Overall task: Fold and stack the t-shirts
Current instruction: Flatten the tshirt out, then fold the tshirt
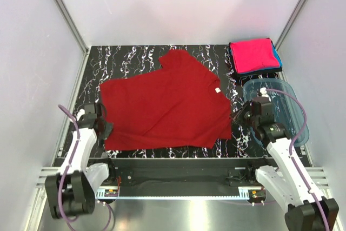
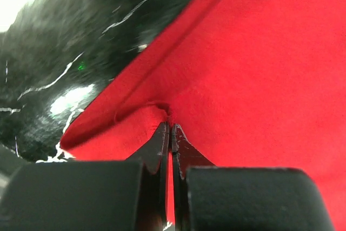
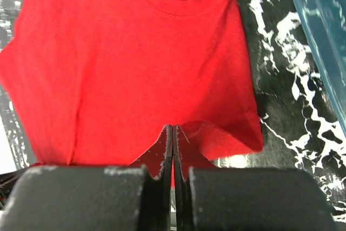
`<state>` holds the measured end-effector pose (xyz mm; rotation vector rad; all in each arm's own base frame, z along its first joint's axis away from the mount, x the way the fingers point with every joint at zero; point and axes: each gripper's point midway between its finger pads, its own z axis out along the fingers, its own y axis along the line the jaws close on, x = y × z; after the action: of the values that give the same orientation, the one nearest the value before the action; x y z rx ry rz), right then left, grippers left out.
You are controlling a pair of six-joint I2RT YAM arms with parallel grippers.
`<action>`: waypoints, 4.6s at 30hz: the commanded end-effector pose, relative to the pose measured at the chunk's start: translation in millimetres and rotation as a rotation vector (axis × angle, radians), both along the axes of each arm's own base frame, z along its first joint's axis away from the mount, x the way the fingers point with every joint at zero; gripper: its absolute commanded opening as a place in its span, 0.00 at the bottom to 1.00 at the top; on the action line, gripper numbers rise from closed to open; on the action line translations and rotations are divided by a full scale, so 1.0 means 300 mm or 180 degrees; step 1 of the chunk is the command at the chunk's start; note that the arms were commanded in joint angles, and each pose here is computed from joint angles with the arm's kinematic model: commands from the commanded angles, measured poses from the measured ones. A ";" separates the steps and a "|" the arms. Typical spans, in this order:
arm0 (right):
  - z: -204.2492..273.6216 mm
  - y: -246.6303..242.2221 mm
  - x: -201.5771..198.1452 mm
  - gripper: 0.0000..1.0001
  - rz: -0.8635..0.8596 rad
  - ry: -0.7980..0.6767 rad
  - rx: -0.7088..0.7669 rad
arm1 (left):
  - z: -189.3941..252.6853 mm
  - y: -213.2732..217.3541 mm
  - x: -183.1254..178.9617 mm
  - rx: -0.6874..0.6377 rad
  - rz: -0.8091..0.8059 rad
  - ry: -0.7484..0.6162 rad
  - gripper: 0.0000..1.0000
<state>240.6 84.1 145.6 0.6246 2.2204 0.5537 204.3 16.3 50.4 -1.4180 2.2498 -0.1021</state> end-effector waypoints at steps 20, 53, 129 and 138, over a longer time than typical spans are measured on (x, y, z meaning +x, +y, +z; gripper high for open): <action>-0.007 -0.005 0.360 0.00 0.0188 0.0187 -0.0687 | 0.064 0.149 0.090 0.0538 0.0573 -0.0144 0.00; 0.077 0.058 0.608 0.00 0.0716 0.0086 -0.1047 | 0.126 0.232 0.240 0.0881 0.0523 0.0043 0.00; 0.062 -0.017 0.639 0.01 0.0412 0.0459 -0.1368 | 0.122 0.245 0.233 0.0982 0.0406 0.0272 0.07; 0.056 0.079 0.729 0.25 0.0645 0.0430 -0.1041 | 0.221 0.302 0.215 0.1314 0.0519 0.0169 0.79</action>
<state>444.4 97.4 147.6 0.3020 2.4902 0.1807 255.5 89.2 79.8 -1.4116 2.1643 0.3989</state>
